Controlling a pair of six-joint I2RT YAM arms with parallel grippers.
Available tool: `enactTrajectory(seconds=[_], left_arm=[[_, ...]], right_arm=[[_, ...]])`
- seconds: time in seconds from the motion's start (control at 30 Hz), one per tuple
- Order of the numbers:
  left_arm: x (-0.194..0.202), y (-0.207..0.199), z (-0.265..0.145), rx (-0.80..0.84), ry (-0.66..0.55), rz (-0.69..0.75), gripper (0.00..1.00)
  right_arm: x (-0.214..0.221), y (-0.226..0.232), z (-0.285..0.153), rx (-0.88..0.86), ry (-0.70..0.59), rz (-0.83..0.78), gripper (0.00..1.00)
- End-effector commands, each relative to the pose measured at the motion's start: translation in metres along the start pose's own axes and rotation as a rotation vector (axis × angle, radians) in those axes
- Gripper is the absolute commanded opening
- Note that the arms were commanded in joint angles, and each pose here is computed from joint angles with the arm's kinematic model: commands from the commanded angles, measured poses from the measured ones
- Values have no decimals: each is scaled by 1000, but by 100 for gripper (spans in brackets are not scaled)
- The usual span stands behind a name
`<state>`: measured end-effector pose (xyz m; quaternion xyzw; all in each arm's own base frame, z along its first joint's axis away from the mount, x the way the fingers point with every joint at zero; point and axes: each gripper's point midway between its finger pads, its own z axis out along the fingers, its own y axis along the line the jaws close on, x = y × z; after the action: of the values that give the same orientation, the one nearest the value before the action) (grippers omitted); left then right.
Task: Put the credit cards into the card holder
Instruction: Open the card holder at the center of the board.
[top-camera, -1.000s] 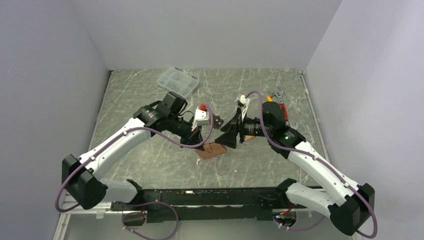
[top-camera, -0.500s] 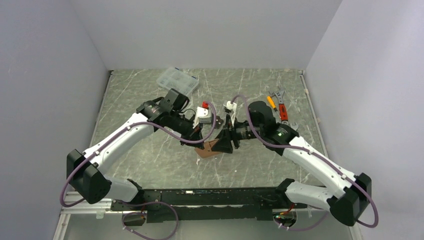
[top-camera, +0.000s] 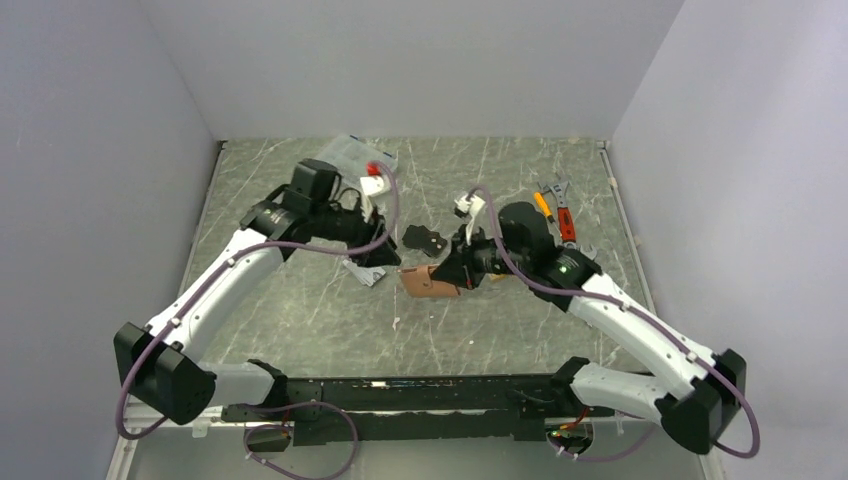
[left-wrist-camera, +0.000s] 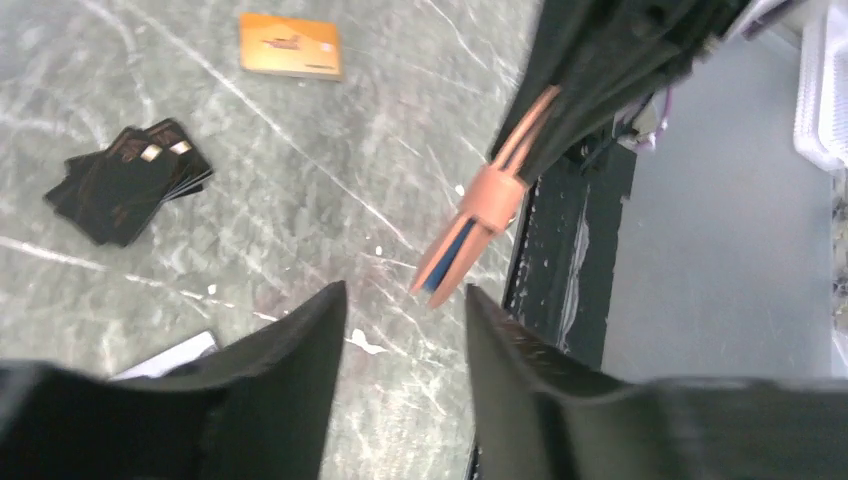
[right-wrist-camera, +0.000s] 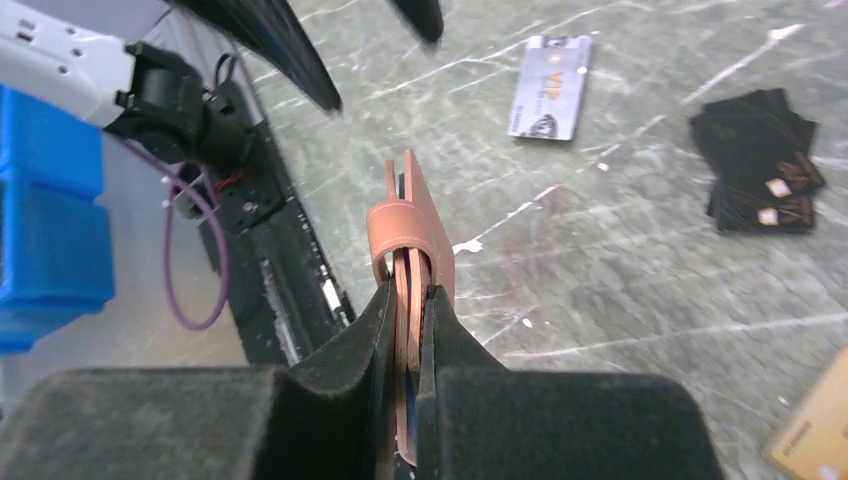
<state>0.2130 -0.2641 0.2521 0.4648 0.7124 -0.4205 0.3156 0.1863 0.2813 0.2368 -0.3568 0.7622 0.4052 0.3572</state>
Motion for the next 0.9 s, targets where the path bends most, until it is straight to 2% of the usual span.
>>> enactTrajectory(seconds=[0.0,0.03,0.07,0.1,0.17,0.4,0.5,0.63,0.73,0.87], left_arm=[[-23,20,-16,-25,-146,-134,66],[-22,23,-18,-16,-163,-179,68],[-21,24,-20,-4,-184,-210,75],[-20,25,-21,8,-206,-238,90],[-16,27,-20,32,-227,-282,98],[-7,24,-18,136,-295,-439,99],[-14,21,-20,176,-344,-446,99],[-25,12,-36,268,-446,-513,99],[-34,4,-48,295,-530,-457,99],[-41,2,-52,300,-551,-426,99]], right_arm=[[-30,-15,-16,131,-262,43,0],[-32,-19,-16,148,-313,83,0],[-36,-19,-17,146,-369,122,0],[-40,-22,-19,154,-421,167,0],[-50,-21,-23,137,-517,270,0],[-108,-10,-52,32,-838,432,0],[-116,-11,-59,-26,-937,524,0],[-119,-16,-49,-61,-952,600,0],[-124,-14,-43,-117,-972,632,0],[-128,-8,-29,-186,-972,672,0]])
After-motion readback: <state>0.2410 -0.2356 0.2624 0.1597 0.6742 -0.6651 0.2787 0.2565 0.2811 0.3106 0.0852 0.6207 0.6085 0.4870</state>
